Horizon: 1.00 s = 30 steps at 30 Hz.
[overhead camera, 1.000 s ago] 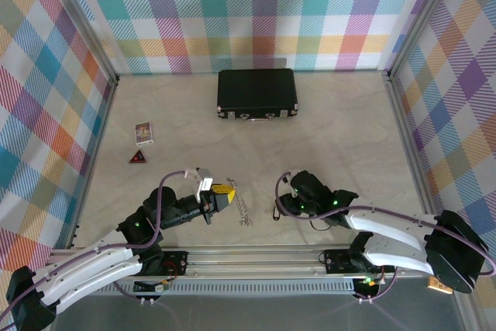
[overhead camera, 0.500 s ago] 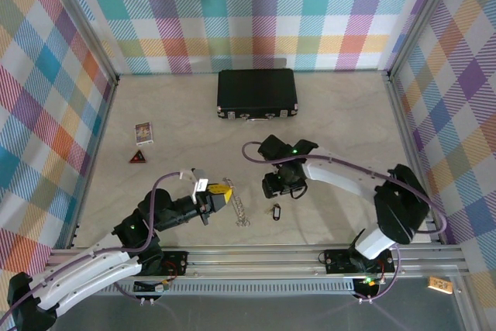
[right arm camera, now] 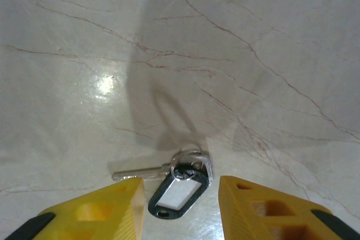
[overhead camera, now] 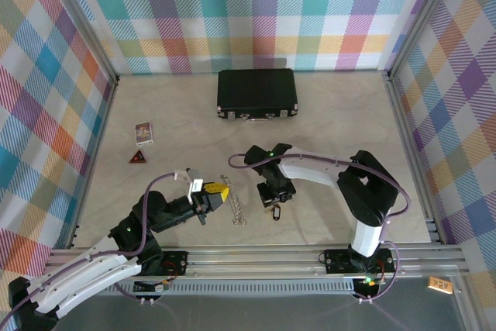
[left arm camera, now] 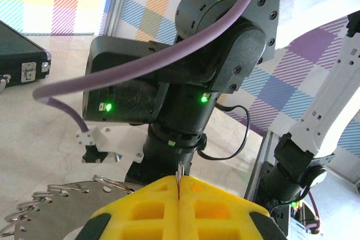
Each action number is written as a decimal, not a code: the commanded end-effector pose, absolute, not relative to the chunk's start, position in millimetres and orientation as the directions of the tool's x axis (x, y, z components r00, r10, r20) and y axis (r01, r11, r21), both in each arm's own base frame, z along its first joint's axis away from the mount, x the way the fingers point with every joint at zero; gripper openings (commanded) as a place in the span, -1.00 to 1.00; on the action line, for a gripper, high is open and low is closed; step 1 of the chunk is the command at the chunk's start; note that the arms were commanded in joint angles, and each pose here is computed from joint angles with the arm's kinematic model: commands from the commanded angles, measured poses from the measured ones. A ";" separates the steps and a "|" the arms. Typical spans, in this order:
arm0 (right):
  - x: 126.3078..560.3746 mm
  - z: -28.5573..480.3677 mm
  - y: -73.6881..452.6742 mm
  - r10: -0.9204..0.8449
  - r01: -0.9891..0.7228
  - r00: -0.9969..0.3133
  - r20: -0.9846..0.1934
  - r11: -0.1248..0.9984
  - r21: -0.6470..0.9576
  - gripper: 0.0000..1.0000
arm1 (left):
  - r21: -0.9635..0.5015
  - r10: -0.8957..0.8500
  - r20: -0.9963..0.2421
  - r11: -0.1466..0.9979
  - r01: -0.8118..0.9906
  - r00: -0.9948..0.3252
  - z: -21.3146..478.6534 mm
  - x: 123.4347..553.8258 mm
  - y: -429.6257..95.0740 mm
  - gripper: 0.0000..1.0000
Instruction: Put the keys on the keyring
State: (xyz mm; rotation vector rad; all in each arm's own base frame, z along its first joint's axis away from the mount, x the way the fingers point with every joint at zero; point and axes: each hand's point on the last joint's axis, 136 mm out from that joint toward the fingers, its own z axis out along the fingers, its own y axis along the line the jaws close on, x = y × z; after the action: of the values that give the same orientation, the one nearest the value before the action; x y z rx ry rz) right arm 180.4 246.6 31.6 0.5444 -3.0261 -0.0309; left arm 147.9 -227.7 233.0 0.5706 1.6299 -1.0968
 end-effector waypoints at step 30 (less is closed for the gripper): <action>186.2 29.5 239.6 -0.348 -0.349 -0.937 0.043 0.936 -0.035 -0.67 | -0.362 -0.165 -0.932 0.464 0.808 -0.323 233.9 149.6 -227.8 -1.00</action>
State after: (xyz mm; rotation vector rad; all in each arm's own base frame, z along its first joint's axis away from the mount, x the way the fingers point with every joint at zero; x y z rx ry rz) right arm 186.7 243.0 16.6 0.5574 -3.0353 0.0539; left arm 148.6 -228.8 225.4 0.5751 1.6488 -1.0917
